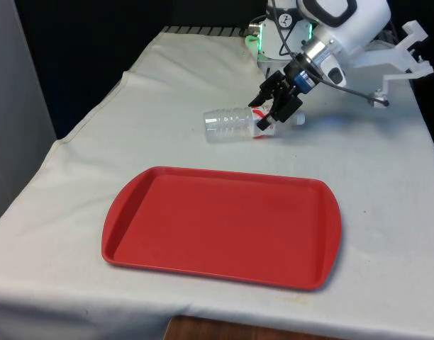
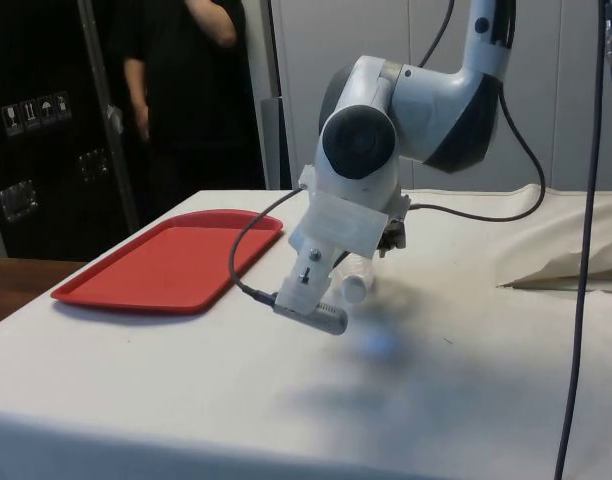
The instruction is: Place the bottle upright on the tray.
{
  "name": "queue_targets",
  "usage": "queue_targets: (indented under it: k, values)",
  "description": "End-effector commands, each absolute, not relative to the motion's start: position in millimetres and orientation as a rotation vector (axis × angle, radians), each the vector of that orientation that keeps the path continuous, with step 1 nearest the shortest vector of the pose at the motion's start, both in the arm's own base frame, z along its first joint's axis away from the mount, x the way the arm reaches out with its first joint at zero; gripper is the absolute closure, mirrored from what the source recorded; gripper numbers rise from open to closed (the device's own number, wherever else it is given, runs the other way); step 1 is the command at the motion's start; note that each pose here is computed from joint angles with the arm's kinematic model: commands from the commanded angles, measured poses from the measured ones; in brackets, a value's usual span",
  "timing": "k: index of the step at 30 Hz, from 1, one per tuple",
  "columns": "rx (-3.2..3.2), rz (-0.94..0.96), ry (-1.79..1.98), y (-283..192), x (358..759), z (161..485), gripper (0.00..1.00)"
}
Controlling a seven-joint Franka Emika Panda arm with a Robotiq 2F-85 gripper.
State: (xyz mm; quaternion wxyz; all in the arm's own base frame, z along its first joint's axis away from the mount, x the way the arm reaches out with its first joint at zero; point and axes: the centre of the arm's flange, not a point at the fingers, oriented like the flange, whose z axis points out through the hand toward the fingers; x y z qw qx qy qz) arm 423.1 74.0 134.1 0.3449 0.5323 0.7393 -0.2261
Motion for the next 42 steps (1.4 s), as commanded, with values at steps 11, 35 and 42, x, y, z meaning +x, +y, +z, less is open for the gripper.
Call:
queue_targets:
  k: [11, 35, 42]
  values:
    - [1.391, -0.579, 1.928, 73.5, 423.0, 127.1, 0.00]
    - [1.383, -0.581, 1.914, 69.5, 422.9, 127.5, 0.73]
    - [1.386, -0.594, 1.904, 68.6, 423.8, 133.5, 0.82]
